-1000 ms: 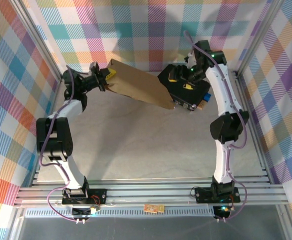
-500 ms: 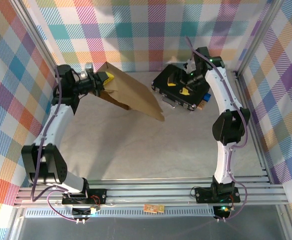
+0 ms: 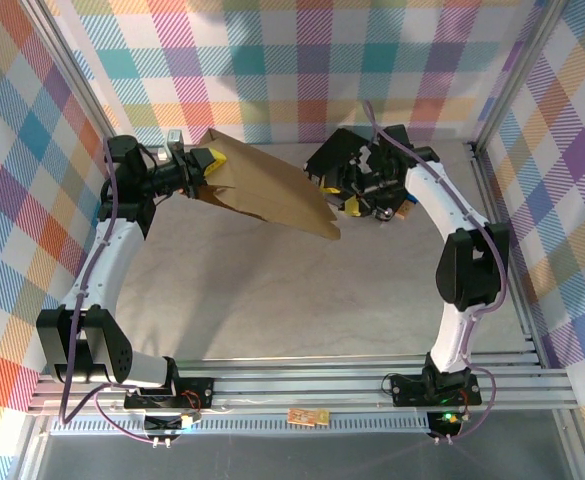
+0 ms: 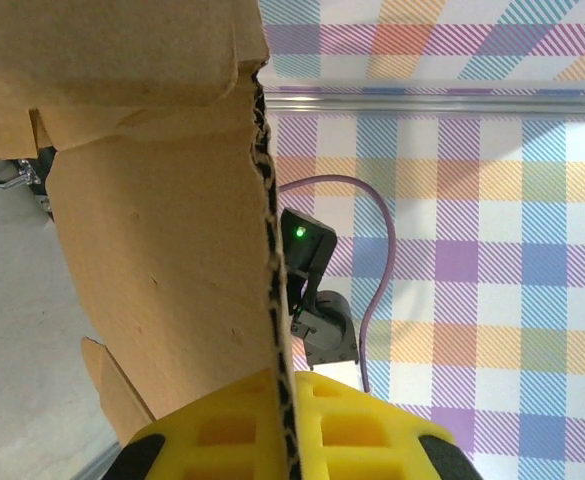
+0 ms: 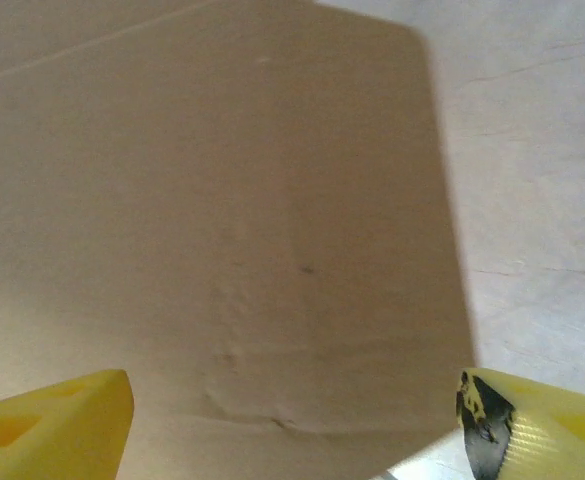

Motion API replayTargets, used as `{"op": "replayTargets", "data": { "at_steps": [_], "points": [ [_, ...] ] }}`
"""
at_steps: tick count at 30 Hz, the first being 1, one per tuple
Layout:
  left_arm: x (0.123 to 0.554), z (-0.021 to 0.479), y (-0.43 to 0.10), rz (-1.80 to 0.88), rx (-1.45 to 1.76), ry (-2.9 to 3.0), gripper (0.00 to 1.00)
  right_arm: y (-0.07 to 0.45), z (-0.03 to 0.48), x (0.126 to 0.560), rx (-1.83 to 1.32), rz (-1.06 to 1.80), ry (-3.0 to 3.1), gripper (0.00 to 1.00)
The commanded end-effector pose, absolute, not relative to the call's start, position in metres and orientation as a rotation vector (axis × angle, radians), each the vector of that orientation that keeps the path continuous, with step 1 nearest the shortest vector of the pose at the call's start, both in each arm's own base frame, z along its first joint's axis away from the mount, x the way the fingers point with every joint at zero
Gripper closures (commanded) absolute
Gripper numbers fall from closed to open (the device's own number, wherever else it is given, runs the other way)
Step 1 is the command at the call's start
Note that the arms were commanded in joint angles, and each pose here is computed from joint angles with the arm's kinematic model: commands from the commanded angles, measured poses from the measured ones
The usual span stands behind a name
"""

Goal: Fold the paper box

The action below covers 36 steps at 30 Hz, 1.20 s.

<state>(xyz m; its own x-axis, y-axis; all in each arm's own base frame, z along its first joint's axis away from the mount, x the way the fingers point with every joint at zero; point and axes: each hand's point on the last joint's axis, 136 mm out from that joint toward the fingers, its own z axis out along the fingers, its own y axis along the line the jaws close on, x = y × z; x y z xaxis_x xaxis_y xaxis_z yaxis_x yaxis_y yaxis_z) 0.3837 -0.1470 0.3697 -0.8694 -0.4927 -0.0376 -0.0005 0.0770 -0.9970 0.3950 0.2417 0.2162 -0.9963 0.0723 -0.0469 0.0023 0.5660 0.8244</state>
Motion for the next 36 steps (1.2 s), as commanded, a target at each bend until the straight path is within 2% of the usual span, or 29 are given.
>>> {"op": "replayTargets", "data": {
  "at_steps": [1,12,29,36],
  "points": [
    [0.372,0.38,-0.154,-1.904,-0.471,1.997,1.0,0.26,0.231,0.405,-0.016,1.552,2.62,0.16],
    [0.375,0.38,-0.153,-1.929,-0.479,1.982,1.0,0.262,0.196,0.407,-0.033,1.474,2.705,0.16],
    [0.39,0.372,-0.148,-1.958,-0.524,1.951,1.0,0.3,0.2,0.406,-0.028,1.737,2.646,0.15],
    [0.401,0.371,-0.138,-1.959,-0.587,1.924,1.0,0.279,0.176,0.407,0.03,1.594,2.714,0.15]
  ]
}}
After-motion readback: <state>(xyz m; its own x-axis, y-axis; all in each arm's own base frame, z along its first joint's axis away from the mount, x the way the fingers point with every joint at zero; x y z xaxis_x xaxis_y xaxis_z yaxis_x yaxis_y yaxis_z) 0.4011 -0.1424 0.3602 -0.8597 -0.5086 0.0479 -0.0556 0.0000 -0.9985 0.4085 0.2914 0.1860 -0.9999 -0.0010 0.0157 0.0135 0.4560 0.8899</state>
